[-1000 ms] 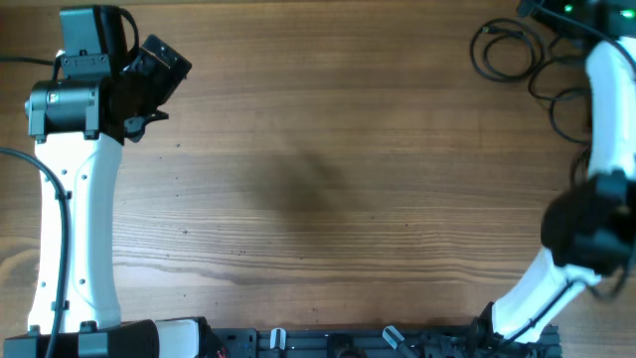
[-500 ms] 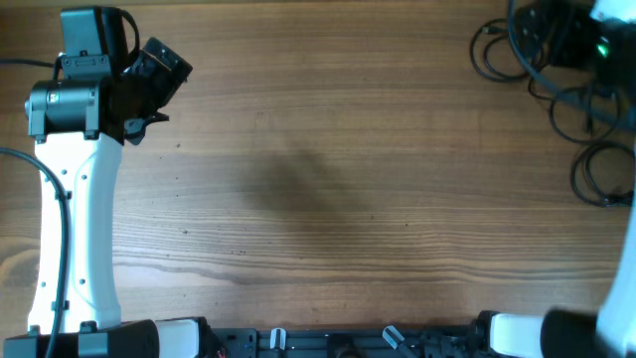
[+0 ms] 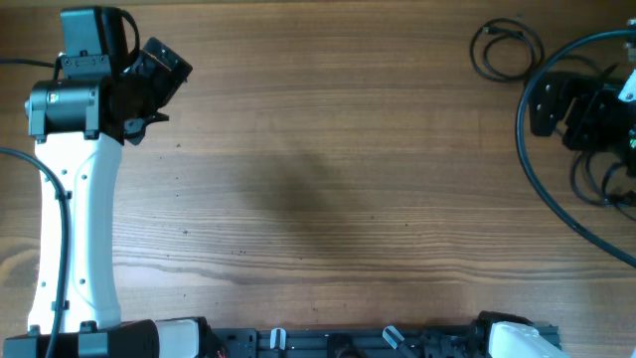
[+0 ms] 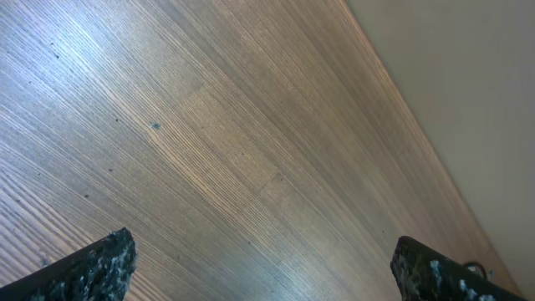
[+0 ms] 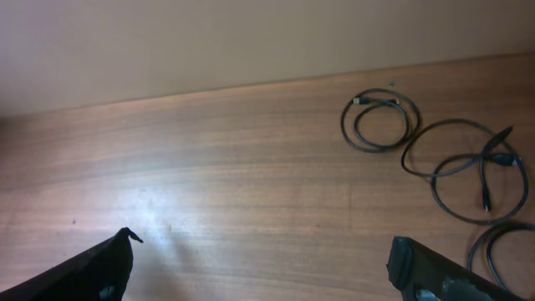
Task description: Untangle cables
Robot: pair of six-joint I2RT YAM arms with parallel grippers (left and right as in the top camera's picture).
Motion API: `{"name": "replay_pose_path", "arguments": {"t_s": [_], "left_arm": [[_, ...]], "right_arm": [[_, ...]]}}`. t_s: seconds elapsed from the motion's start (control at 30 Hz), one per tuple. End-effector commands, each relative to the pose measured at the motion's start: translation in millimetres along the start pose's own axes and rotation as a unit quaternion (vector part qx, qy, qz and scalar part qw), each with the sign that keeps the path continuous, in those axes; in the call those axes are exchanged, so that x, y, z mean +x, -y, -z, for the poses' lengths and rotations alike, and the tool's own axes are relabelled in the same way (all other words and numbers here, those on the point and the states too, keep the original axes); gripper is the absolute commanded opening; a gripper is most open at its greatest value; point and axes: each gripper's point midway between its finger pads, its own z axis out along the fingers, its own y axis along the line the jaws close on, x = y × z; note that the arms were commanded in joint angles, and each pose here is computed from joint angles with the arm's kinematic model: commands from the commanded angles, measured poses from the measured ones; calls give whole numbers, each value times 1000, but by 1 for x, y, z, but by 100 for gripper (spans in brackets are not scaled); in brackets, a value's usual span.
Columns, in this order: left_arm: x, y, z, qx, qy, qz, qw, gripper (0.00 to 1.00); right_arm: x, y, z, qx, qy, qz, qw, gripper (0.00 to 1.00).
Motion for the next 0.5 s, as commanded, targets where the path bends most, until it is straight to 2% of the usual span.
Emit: {"name": "replay_pose_path", "arguments": {"t_s": [0.0,0.17,0.33,0.47], "left_arm": [[0,-1,-1,-5,3,-12,1000,100],[0,-1,-1,-5,3,-12,1000,100],[0,-1,-1,-5,3,-12,1000,100],[0,-1,-1,-5,3,-12,1000,100]], "right_arm": [[3,-16,1,-46,-6,42,998,100],[15,-29,-9,-80,16,60,995,100],[37,-35,-18,-87,122,109,983,100],[84,-35,-32,-97,194,138,966,100]]}}
